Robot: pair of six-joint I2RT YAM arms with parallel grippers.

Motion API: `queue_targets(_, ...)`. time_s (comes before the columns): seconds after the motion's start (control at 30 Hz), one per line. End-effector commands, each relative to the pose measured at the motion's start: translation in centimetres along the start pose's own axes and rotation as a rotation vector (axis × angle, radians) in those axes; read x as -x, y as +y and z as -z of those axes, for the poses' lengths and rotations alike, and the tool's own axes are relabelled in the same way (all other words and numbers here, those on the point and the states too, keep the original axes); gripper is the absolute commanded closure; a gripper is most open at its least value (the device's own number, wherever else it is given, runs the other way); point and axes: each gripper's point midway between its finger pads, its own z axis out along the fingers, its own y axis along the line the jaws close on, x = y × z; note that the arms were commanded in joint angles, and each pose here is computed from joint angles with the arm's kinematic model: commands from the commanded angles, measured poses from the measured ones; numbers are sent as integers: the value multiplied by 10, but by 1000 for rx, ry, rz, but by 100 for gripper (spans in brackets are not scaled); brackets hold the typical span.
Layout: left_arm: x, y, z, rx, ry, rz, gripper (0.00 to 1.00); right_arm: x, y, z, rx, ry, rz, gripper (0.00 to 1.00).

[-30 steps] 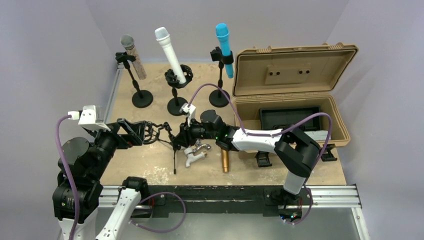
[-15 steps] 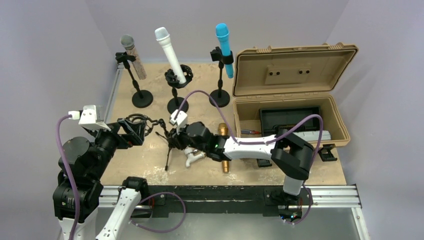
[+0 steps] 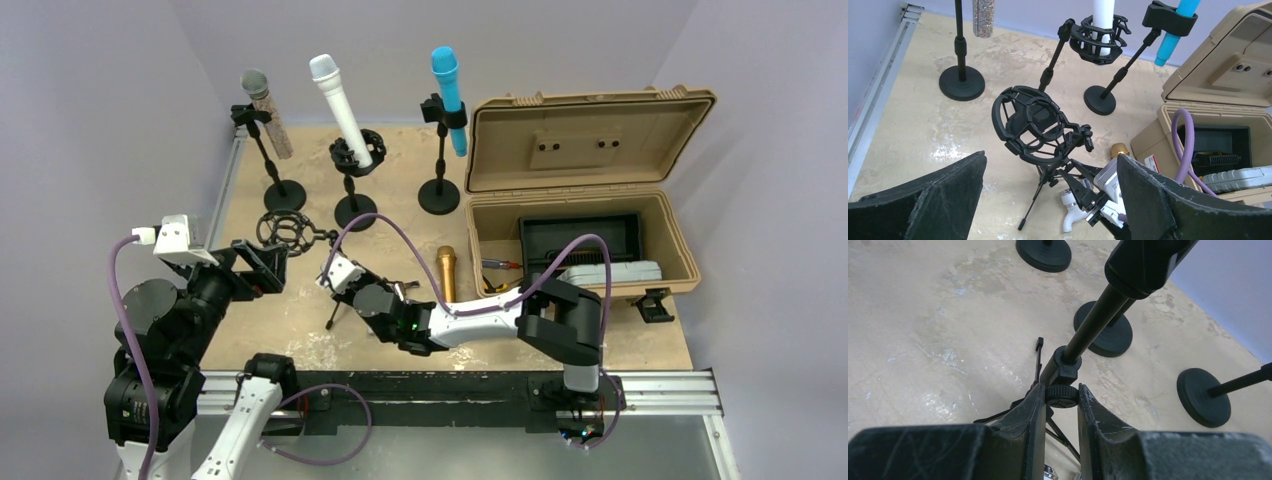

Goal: Remove the microphone from the stand

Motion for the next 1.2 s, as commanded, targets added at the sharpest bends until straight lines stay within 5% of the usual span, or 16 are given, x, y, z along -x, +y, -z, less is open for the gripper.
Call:
queue_targets(0.0, 2, 2, 1, 10, -19, 8, 0, 23, -16, 1, -64, -40, -24, 92)
queue_targets(0.3, -1, 3, 1, 13, -10, 6, 0, 57, -1, 20, 240, -88, -310, 47)
queue_targets(0.5, -2, 3, -2, 12, -5, 14, 0, 67, -18, 27, 418, -39, -564, 41)
queue_targets(0.67, -11, -4, -11, -20, 50, 32, 0, 89, -26, 40, 482, -80, -618, 39)
queue_targets(1.0, -82, -27, -57, -99, 415, 252, 11, 121, -74, 55, 371, -184, -619, 38)
queue_targets(1.17, -96, -49, -69, -182, 459, 321, 16, 114, -89, 62, 314, -189, -622, 37)
